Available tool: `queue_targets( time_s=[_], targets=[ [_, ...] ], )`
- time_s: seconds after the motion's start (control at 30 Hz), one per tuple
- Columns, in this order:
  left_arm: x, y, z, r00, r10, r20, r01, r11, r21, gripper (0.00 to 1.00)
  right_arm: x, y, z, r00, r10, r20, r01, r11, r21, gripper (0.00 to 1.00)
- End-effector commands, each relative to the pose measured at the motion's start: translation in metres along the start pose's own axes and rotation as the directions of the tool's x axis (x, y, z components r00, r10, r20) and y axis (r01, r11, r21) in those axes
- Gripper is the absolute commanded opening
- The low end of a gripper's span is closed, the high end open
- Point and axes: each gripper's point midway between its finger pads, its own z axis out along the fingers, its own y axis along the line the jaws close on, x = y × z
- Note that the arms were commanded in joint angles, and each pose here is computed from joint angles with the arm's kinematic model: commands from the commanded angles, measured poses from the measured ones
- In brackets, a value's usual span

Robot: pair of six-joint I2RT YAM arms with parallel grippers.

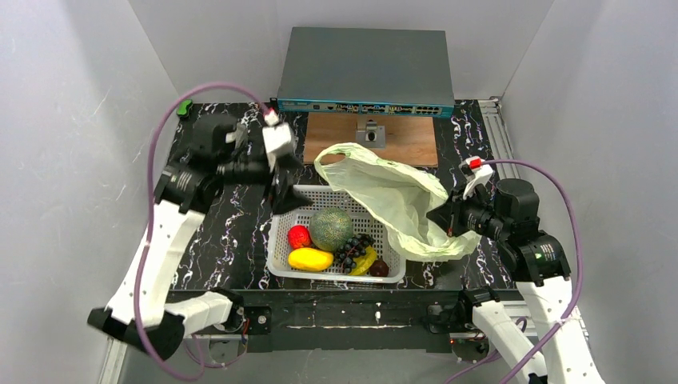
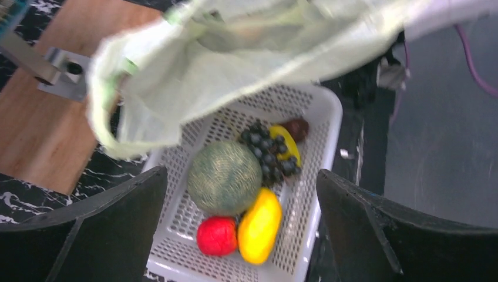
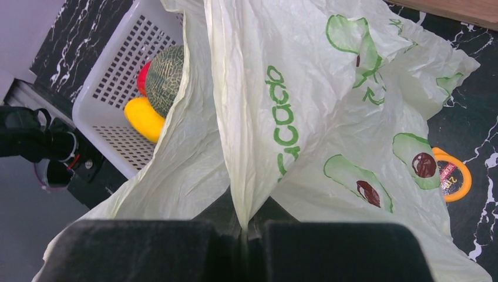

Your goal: Place the fake fruits into the plastic bag and tie a complex knot

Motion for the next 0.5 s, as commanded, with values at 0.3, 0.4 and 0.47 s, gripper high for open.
queue_targets(
  time_s=[0.3,0.4,0.47],
  targets=[
    [0.135,-0.059,0.038,0.895,0.341,-0.289,-0.240,0.912,0.332,0.78,-0.024,0.004,0.000,0.995,0.050,0.086,-0.047,0.998,-0.036,0.01],
    [0.140,-0.057,0.066,0.871,0.392,-0.297,-0.281,0.892,0.354,0.77,-0.026,0.004,0.000,0.994,0.060,0.087,-0.057,0.998,-0.037,0.01],
    [0.148,-0.060,0.080,0.847,0.431,-0.312,-0.302,0.872,0.386,0.76,-0.027,0.005,0.000,0.994,0.065,0.086,-0.062,0.997,-0.040,0.01]
  ],
)
